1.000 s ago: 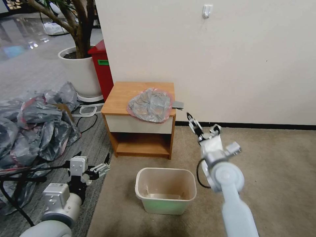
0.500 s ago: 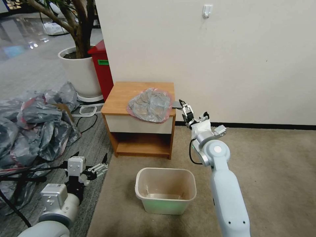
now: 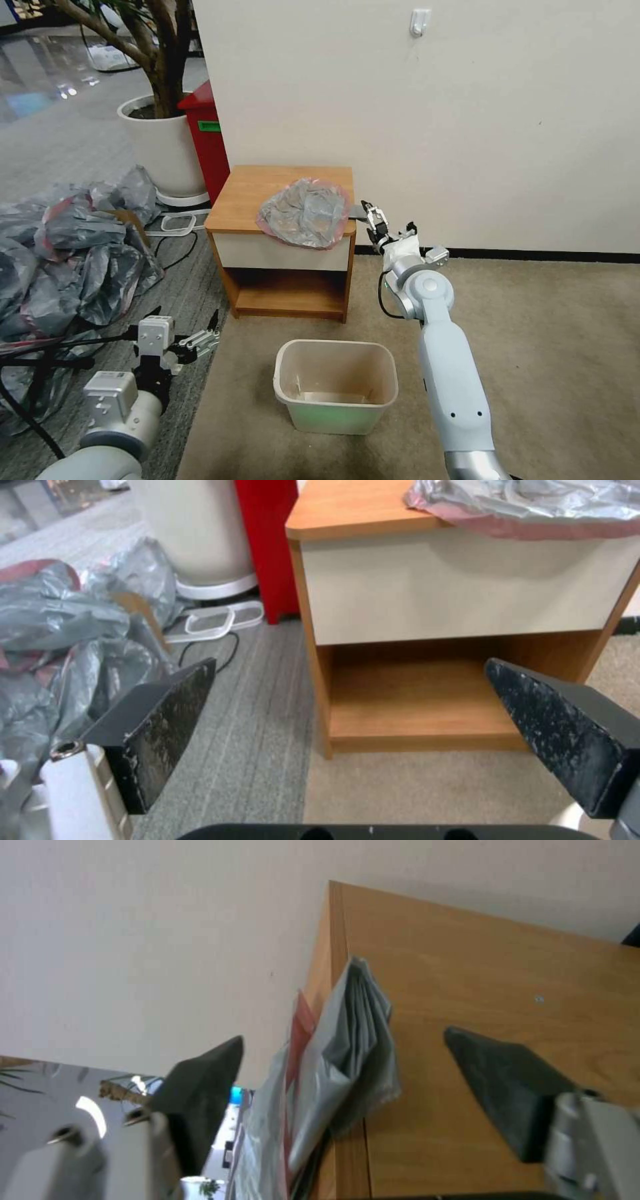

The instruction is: Pick up the garbage bag from the table and place it over the trash can.

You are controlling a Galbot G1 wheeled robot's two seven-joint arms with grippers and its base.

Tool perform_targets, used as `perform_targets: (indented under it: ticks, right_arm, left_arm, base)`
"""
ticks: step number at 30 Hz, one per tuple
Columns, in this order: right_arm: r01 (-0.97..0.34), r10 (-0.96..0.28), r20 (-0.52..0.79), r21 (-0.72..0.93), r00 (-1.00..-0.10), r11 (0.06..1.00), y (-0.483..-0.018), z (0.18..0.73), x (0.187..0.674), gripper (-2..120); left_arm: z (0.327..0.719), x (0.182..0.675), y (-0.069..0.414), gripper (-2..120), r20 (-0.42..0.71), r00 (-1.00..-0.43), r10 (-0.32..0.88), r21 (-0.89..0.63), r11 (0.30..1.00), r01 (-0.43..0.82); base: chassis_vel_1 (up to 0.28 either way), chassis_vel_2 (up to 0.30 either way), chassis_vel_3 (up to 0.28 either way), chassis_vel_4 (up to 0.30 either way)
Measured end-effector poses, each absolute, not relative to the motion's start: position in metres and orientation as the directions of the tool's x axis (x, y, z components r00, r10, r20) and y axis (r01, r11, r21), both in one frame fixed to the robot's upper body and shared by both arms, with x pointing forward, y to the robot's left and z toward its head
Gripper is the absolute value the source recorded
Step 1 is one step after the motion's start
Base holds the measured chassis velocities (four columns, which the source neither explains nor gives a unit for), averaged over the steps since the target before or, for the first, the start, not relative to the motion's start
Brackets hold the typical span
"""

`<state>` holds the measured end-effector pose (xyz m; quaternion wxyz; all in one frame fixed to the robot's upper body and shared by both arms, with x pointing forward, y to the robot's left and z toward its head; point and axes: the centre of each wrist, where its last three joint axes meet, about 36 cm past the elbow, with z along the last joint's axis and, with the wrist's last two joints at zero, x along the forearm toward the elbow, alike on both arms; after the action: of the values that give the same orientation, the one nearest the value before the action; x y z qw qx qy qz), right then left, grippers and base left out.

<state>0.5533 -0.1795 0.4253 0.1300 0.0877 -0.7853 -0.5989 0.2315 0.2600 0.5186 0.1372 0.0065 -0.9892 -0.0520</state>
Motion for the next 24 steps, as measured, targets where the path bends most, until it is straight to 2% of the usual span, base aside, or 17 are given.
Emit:
perform_targets:
  ticks: [1,6,8,9,11,12,15,16,17,21,24]
  right_arm:
    - [0.018,-0.291,0.099,0.963,-0.952,0.267,-0.179,0.426,0.556,70]
    - [0.019,-0.288,0.099,0.963,-0.952,0.268,-0.179,0.426,0.557,58]
    - [0.023,-0.285,0.103,0.962,-0.953,0.271,-0.179,0.426,0.557,45]
    - [0.023,-0.285,0.103,0.962,-0.953,0.271,-0.179,0.426,0.557,45]
    - [0.024,-0.283,0.103,0.962,-0.954,0.271,-0.179,0.427,0.556,38]
    - [0.026,-0.280,0.106,0.962,-0.954,0.273,-0.179,0.428,0.556,31]
    - [0.030,-0.278,0.109,0.961,-0.954,0.274,-0.179,0.429,0.556,25]
    - [0.032,-0.277,0.111,0.961,-0.955,0.275,-0.178,0.432,0.554,17]
    - [0.032,-0.277,0.111,0.961,-0.955,0.275,-0.178,0.432,0.554,17]
    - [0.038,-0.279,0.117,0.961,-0.953,0.274,-0.178,0.438,0.546,0]
    - [0.040,-0.277,0.117,0.963,-0.954,0.267,-0.177,0.444,0.540,0]
  left_arm:
    - [0.518,0.231,0.260,100,0.271,-0.962,-0.028,0.106,0.994,0.001]
    - [0.518,0.230,0.260,100,0.275,-0.961,-0.029,0.106,0.994,0.000]
    - [0.517,0.230,0.260,100,0.278,-0.960,-0.032,0.104,0.995,-0.003]
    - [0.517,0.230,0.260,100,0.278,-0.960,-0.032,0.104,0.995,-0.003]
    - [0.517,0.229,0.260,100,0.278,-0.960,-0.033,0.104,0.995,-0.004]
    - [0.517,0.229,0.260,100,0.277,-0.960,-0.033,0.104,0.995,-0.004]
    - [0.517,0.229,0.260,100,0.276,-0.960,-0.033,0.104,0.995,-0.004]
    - [0.517,0.230,0.260,100,0.274,-0.961,-0.033,0.104,0.995,-0.005]
    - [0.517,0.230,0.260,100,0.274,-0.961,-0.033,0.104,0.995,-0.005]
    - [0.517,0.230,0.260,100,0.266,-0.963,-0.033,0.104,0.995,-0.006]
    - [0.517,0.230,0.259,100,0.256,-0.966,-0.034,0.107,0.994,-0.007]
  base:
    - [0.000,0.000,0.000,0.000]
    - [0.000,0.000,0.000,0.000]
    - [0.000,0.000,0.000,0.000]
    - [0.000,0.000,0.000,0.000]
    - [0.000,0.000,0.000,0.000]
    - [0.000,0.000,0.000,0.000]
    - [0.000,0.000,0.000,0.000]
    - [0.000,0.000,0.000,0.000]
    - [0.000,0.000,0.000,0.000]
    - [0.000,0.000,0.000,0.000]
    - [0.000,0.000,0.000,0.000]
